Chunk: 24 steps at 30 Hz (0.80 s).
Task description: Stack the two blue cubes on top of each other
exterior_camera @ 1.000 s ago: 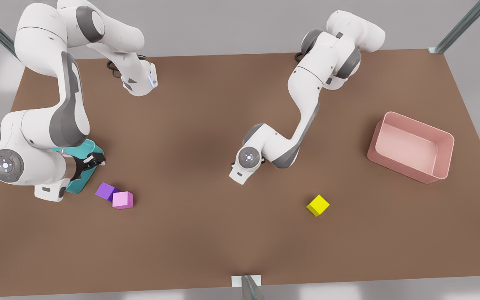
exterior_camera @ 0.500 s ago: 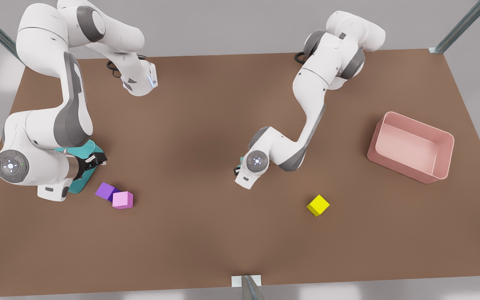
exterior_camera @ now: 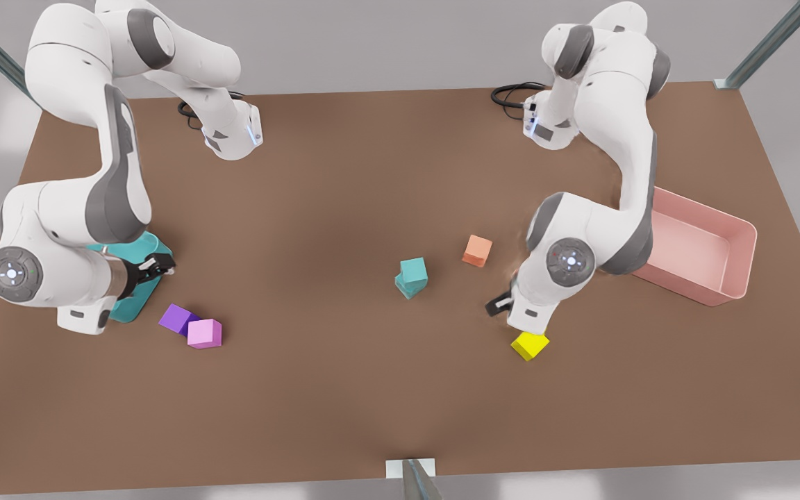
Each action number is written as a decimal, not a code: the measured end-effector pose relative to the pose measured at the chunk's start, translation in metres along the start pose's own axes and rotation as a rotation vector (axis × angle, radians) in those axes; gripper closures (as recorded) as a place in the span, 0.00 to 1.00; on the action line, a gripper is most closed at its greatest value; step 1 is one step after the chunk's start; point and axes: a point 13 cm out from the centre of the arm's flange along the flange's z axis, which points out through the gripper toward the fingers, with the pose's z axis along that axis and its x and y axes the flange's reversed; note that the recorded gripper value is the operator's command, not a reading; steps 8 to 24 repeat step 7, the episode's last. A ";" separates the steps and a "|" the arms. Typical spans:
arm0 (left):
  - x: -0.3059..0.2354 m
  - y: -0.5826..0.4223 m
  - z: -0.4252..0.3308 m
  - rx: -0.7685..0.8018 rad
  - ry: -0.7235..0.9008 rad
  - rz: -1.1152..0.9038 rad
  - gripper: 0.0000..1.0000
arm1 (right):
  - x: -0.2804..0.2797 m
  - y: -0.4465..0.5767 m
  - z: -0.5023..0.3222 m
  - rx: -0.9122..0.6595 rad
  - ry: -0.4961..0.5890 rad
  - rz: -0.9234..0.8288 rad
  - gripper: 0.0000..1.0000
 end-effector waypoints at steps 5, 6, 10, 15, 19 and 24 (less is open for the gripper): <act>0.007 0.191 -0.088 -0.083 0.031 -0.008 0.00 | 0.013 -0.001 -0.031 0.029 -0.048 0.029 0.00; 0.012 0.202 -0.094 -0.089 0.041 0.013 0.00 | 0.015 -0.001 -0.035 0.032 -0.055 0.038 0.00; 0.016 0.209 -0.096 -0.094 0.055 0.038 0.00 | 0.016 -0.001 -0.037 0.033 -0.058 0.045 0.00; 0.016 0.209 -0.096 -0.094 0.055 0.038 0.00 | 0.016 -0.001 -0.037 0.033 -0.058 0.045 0.00; 0.016 0.209 -0.096 -0.094 0.055 0.038 0.00 | 0.016 -0.001 -0.037 0.033 -0.058 0.045 0.00; 0.016 0.209 -0.096 -0.094 0.055 0.038 0.00 | 0.016 -0.001 -0.037 0.033 -0.058 0.045 0.00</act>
